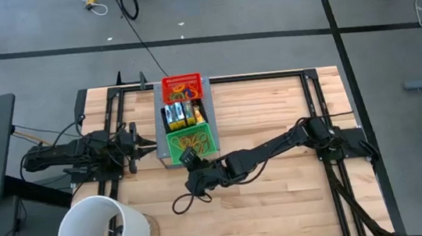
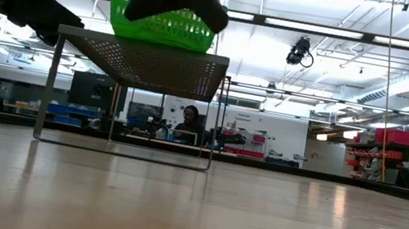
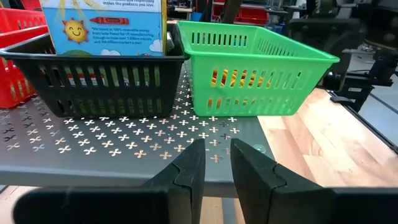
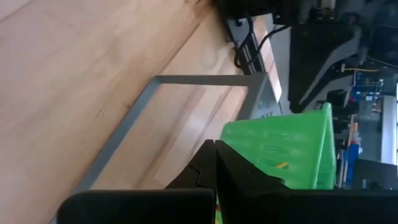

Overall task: Pick & Place Office Desk Supplies
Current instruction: Put the green basket with the rubber bands on the shelf

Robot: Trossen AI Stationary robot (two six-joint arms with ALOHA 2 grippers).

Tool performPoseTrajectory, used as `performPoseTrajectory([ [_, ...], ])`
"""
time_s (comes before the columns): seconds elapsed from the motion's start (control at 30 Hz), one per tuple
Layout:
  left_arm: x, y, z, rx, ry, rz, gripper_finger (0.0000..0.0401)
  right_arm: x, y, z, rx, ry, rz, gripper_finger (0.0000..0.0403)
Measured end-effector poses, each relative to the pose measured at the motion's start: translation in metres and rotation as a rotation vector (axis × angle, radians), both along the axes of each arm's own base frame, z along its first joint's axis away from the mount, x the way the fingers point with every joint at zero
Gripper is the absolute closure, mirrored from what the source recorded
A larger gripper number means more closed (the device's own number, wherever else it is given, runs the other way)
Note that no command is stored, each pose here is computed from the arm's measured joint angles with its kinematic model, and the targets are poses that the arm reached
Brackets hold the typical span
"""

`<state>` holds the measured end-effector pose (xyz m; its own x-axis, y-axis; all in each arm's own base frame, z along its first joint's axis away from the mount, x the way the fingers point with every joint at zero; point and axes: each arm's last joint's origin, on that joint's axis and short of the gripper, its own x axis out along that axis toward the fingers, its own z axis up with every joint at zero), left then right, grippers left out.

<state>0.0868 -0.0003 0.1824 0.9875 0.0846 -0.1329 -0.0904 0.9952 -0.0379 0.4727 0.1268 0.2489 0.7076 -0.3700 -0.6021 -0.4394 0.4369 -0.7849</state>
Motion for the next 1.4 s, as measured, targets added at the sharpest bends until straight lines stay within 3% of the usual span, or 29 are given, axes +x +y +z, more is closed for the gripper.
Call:
performPoseTrajectory([
  [1.4, 0.000, 0.000, 0.000, -0.001, 0.003, 0.000, 0.0317, 0.006, -0.010, 0.003, 0.011, -0.055, -0.029, 0.0403],
])
